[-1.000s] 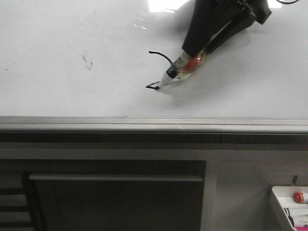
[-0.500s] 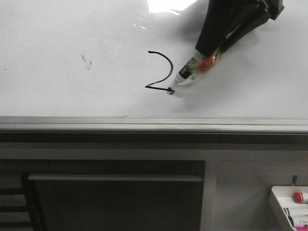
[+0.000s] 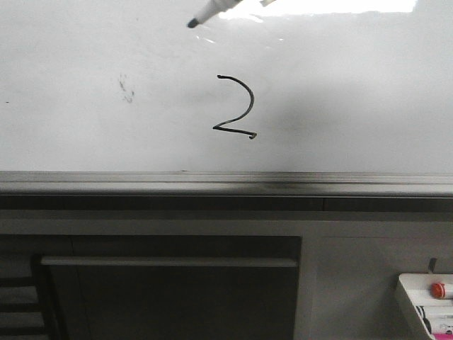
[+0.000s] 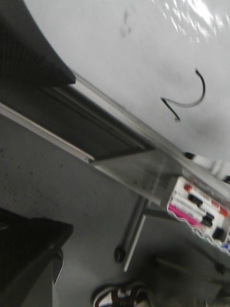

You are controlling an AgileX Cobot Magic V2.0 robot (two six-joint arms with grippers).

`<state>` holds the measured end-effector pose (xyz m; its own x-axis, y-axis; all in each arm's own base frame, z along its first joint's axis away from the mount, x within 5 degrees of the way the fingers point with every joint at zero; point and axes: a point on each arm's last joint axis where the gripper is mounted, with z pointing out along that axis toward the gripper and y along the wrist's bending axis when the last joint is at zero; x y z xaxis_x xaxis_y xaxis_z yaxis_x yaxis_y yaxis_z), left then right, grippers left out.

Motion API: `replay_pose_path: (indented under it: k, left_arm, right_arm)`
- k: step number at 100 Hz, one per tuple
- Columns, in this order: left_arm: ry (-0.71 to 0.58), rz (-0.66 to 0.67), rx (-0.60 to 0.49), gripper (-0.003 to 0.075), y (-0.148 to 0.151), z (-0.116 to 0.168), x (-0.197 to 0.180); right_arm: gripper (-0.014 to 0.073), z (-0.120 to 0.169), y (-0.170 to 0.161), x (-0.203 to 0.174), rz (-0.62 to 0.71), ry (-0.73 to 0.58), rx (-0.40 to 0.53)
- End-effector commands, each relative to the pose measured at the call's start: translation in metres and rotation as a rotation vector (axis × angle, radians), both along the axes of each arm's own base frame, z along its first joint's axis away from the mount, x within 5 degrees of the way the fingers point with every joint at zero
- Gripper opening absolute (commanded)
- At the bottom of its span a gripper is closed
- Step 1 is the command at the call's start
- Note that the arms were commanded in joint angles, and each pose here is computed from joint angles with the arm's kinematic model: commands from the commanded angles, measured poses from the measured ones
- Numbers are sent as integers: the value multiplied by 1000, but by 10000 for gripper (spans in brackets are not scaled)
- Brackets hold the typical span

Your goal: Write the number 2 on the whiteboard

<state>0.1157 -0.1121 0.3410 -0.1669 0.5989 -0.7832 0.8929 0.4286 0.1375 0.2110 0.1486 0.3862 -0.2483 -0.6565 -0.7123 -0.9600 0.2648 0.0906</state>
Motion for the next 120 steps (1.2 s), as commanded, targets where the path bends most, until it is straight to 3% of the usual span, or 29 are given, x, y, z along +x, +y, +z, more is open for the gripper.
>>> replay_pose_path:
  k: [1, 40, 56, 120]
  left_arm:
    - [-20, -85, -108, 524, -15, 15, 5]
    - [30, -261, -100, 522, -62, 13, 30]
    - [55, -297, -86, 487, -77, 11, 37]
    - [33, -297, -102, 126, -78, 19, 37]
  right_arm:
    - [27, 11, 10, -25, 174, -55, 37]
    - [27, 13, 26, -28, 185, -130, 64]
    - [27, 13, 26, -27, 176, -141, 65]
    - [27, 12, 25, -27, 177, -144, 52]
